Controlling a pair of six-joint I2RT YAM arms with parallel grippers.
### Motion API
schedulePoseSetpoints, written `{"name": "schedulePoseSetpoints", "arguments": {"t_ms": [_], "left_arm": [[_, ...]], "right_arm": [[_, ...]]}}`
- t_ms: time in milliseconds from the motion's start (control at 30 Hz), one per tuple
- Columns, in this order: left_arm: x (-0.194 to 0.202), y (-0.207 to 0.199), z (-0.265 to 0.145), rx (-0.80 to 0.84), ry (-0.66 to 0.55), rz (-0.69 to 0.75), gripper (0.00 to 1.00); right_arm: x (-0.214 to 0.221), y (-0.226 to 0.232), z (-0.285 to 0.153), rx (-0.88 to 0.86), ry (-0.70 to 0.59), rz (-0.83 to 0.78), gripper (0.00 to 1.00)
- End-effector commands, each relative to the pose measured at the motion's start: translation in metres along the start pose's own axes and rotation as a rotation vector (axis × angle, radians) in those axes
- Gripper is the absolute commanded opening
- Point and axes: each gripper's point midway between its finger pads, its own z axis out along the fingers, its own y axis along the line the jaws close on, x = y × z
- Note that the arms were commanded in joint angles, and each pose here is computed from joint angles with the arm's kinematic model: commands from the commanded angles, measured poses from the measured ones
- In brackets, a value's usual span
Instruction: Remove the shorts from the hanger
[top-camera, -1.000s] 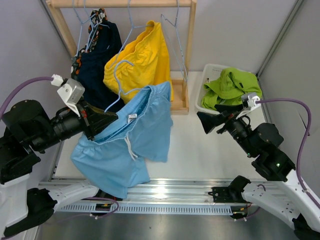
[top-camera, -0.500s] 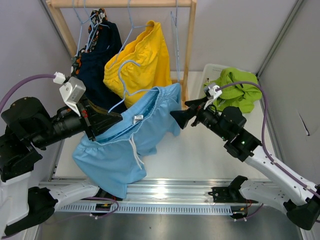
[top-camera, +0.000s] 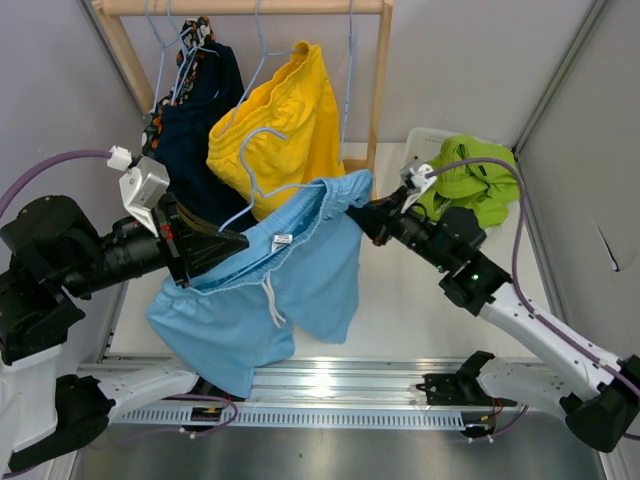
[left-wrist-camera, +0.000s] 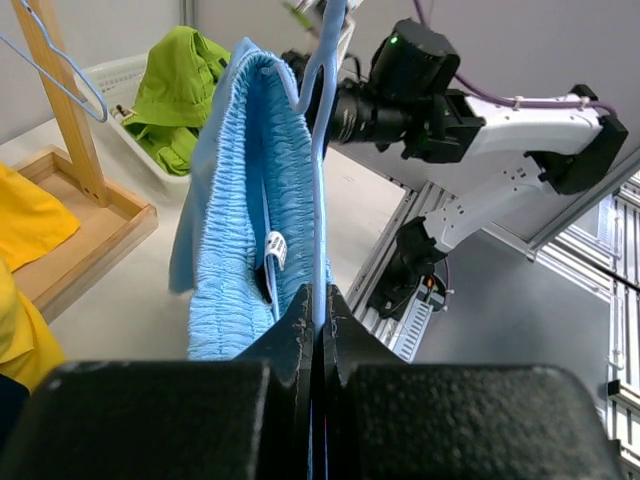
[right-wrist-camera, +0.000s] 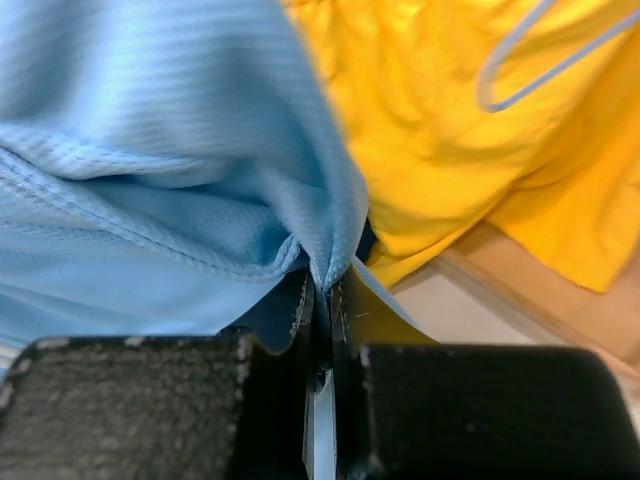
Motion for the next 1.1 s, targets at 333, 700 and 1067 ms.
{"name": "schedulePoseSetpoints", "arguments": {"t_ms": [333,700,1067], "left_arm": [[-0.002,-0.016,-0.016,0.061,-0.057,-0.006,0.00],[-0.020,-0.053,-0.046,0.202,-0.134,0.011,0.00],[-0.028,-0.032,-0.021,0.125,-0.154,0.026,0.00]], "right_arm": [[-0.096,-0.141,-0.101,0.323,-0.259,0.070,0.00],[-0.079,-0.220,-0.113,0.533,-0.240,0.216,0.00],[-0.074,-0.166,-0.105,0.402,-0.200,0.204,0.00]]}}
